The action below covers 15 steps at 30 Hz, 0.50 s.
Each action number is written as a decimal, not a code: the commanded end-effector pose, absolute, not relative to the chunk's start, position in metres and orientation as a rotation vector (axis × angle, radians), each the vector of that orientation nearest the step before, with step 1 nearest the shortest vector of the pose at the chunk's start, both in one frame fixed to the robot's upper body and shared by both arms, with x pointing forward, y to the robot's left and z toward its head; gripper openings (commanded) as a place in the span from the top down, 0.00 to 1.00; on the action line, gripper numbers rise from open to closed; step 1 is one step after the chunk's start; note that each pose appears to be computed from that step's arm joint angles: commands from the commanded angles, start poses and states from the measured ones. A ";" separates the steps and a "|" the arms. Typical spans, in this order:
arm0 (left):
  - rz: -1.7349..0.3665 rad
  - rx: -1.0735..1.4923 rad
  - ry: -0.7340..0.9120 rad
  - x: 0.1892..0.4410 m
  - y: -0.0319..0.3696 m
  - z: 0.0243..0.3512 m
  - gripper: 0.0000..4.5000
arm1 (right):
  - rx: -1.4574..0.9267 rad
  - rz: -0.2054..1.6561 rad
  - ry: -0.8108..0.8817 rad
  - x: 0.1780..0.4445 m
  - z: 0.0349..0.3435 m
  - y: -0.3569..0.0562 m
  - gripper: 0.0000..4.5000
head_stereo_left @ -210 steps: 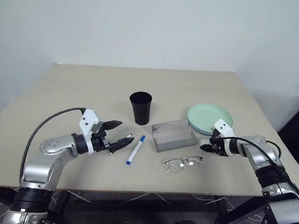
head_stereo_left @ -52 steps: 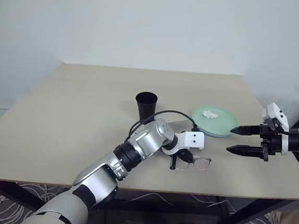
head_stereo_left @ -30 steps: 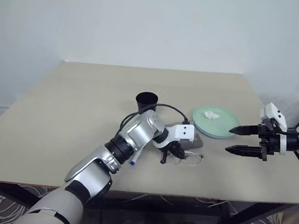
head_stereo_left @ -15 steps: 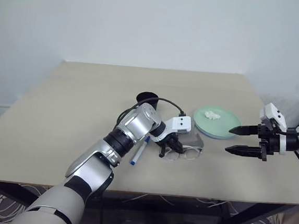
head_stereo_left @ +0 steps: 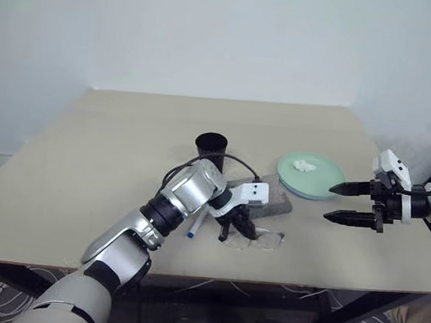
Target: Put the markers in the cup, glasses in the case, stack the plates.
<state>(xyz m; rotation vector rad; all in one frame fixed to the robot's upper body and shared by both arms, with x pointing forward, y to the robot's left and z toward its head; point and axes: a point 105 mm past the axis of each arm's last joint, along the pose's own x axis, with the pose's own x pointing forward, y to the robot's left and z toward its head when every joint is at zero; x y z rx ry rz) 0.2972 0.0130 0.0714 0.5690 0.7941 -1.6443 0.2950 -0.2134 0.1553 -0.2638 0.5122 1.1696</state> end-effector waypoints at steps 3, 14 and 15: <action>-1.615 0.610 0.805 0.302 0.018 0.074 1.00 | -0.300 1.180 0.463 0.298 0.168 -0.209 0.00; -1.583 0.730 0.673 0.316 0.013 0.085 0.86 | -0.299 1.185 0.462 0.298 0.168 -0.207 0.00; -1.582 0.741 0.668 0.316 0.013 0.085 0.86 | -0.299 1.185 0.462 0.298 0.167 -0.207 0.00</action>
